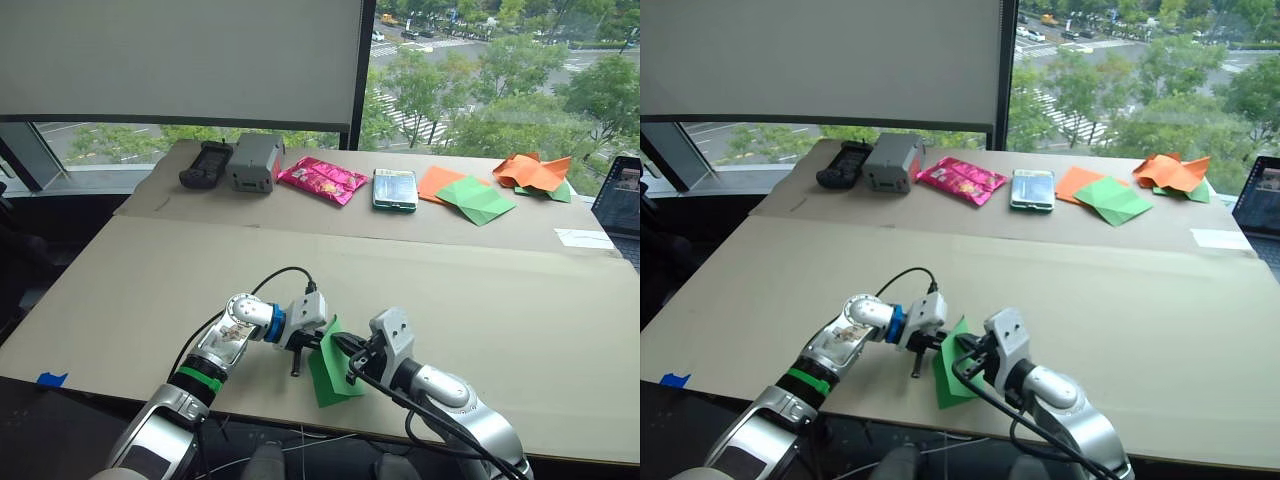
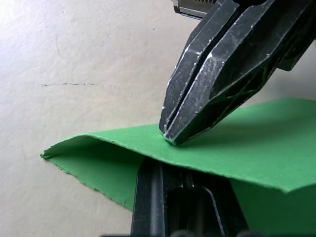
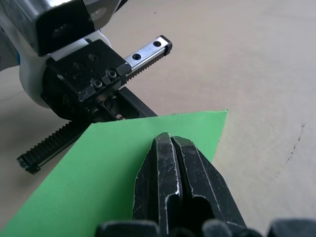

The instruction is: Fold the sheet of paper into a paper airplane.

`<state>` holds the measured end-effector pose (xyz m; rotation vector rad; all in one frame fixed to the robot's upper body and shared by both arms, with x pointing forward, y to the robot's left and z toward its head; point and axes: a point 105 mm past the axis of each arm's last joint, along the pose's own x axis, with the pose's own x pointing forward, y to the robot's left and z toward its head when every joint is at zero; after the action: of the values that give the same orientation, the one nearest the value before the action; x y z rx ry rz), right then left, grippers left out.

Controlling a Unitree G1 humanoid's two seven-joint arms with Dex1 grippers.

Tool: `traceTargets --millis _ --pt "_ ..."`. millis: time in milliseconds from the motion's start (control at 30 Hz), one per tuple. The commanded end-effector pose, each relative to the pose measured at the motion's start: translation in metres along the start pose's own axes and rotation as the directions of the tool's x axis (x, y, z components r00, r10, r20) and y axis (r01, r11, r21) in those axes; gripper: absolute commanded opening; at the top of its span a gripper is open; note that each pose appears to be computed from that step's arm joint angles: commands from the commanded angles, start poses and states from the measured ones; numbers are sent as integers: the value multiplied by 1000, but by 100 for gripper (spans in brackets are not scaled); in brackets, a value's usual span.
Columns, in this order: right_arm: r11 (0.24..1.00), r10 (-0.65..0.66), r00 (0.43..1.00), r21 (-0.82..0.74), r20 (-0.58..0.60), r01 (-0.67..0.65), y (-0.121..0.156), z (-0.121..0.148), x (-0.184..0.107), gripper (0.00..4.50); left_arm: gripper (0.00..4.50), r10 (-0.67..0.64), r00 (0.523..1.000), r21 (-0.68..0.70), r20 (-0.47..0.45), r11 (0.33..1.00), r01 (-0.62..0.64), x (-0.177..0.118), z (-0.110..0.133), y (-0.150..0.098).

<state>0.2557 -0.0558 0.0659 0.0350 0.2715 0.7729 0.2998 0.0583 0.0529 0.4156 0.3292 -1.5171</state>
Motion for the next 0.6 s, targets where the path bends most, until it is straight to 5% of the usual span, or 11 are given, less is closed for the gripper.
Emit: traceTargets --millis 33,367,600 --pt "1000 7 1000 -2 -13 -7 1 -2 4 0 2 47 996 -76 -82 996 -54 -22 -22 -2" --pt "999 31 998 -12 -52 -31 2 -10 11 0 2 141 987 -107 -71 983 -148 -48 -18 3" --pt "1000 24 997 -17 -74 -25 0 -14 11 0 2 131 990 -138 47 983 -123 -50 10 6"
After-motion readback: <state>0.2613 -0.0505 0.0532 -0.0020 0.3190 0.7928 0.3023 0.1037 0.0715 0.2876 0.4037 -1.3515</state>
